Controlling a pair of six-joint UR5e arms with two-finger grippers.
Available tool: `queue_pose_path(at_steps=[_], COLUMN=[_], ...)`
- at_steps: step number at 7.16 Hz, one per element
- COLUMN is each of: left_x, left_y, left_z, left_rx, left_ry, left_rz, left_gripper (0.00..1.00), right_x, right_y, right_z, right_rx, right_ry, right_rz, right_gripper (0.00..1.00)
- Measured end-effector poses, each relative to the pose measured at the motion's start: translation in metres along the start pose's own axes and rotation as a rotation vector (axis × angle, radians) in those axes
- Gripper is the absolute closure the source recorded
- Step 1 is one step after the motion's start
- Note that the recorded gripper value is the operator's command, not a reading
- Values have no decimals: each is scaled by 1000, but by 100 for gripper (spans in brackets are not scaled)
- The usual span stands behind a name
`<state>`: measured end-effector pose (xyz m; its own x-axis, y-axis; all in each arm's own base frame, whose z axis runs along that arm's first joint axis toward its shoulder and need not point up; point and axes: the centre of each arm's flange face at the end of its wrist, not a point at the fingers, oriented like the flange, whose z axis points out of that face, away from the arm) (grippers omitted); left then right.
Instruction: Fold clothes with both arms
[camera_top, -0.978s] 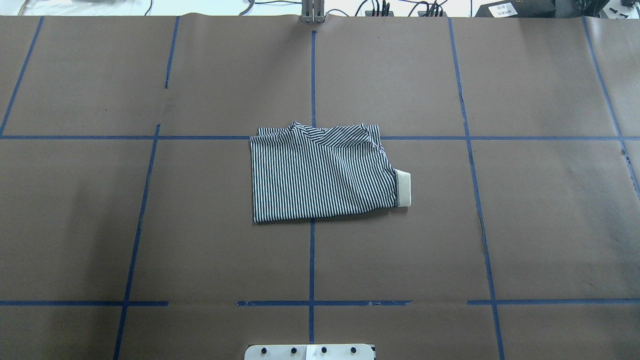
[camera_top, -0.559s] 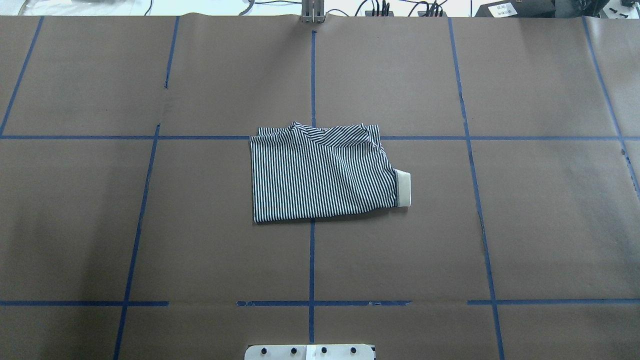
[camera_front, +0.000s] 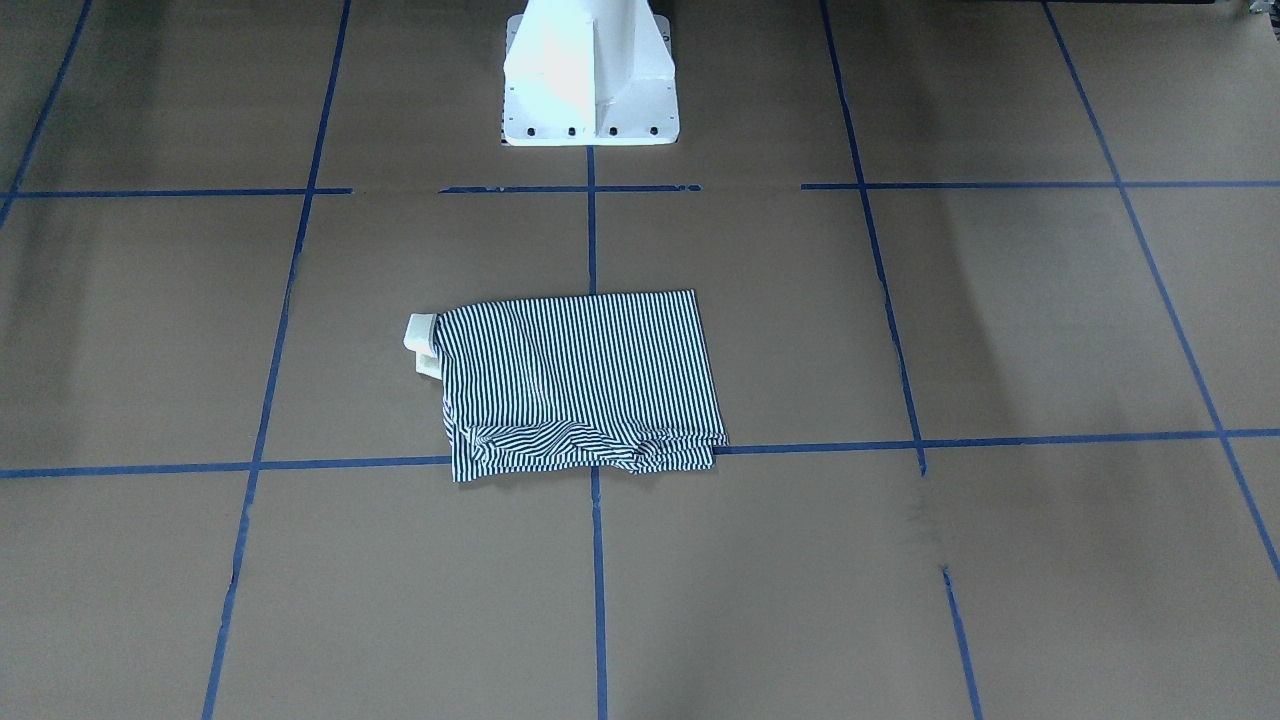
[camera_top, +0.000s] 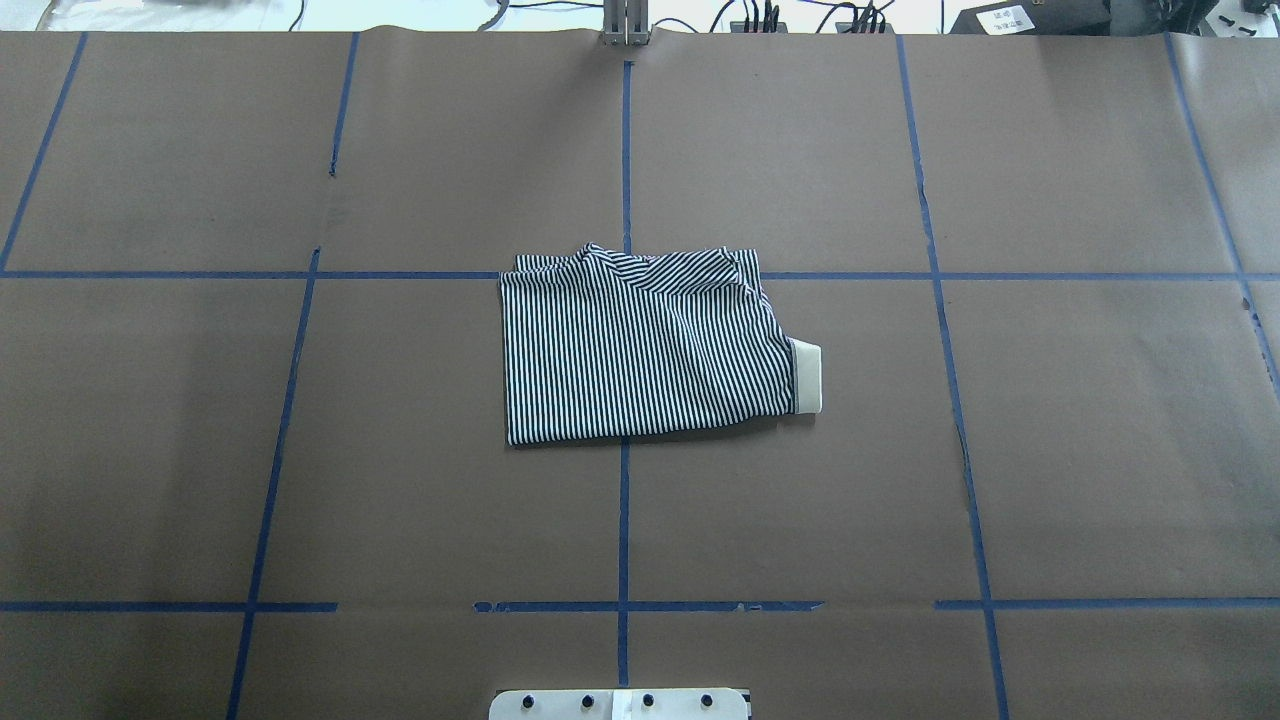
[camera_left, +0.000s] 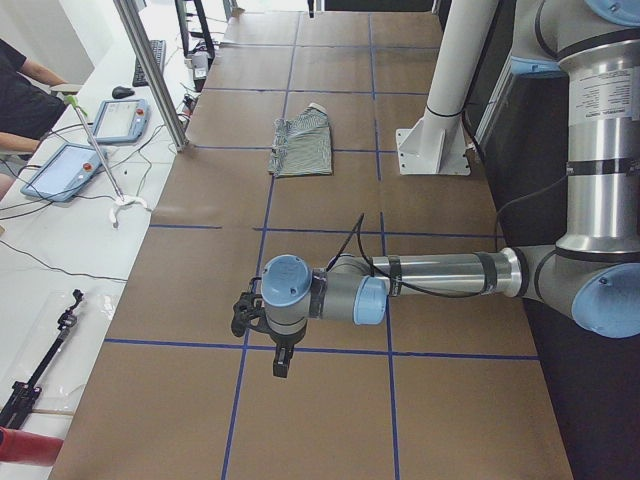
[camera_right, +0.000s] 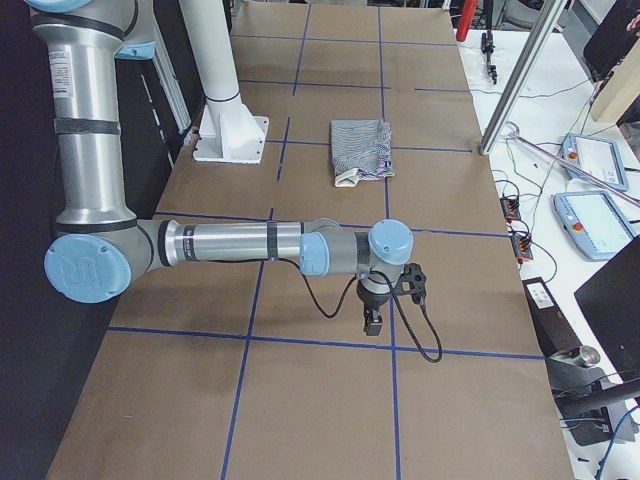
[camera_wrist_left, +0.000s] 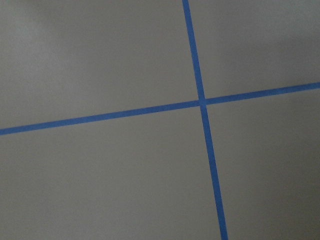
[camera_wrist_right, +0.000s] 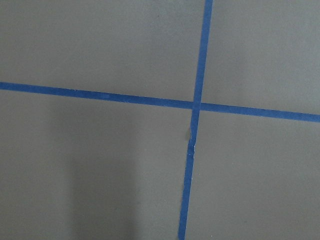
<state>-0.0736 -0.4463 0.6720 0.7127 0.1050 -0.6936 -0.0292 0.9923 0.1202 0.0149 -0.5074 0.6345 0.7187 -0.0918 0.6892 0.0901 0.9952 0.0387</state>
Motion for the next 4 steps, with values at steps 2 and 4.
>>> queue_pose_path(at_steps=[2,4], left_x=[13,36], left_y=[13,6], left_z=[-8,-7], left_rx=[-12,-20], left_ry=[1,3], left_rz=[4,56], left_gripper=[0,0], right_x=[2,2], right_y=[2,2], right_z=[3,3], right_rx=[-6,-5], right_ry=[-2,-4], right_rz=[2,0], right_gripper=[0,0])
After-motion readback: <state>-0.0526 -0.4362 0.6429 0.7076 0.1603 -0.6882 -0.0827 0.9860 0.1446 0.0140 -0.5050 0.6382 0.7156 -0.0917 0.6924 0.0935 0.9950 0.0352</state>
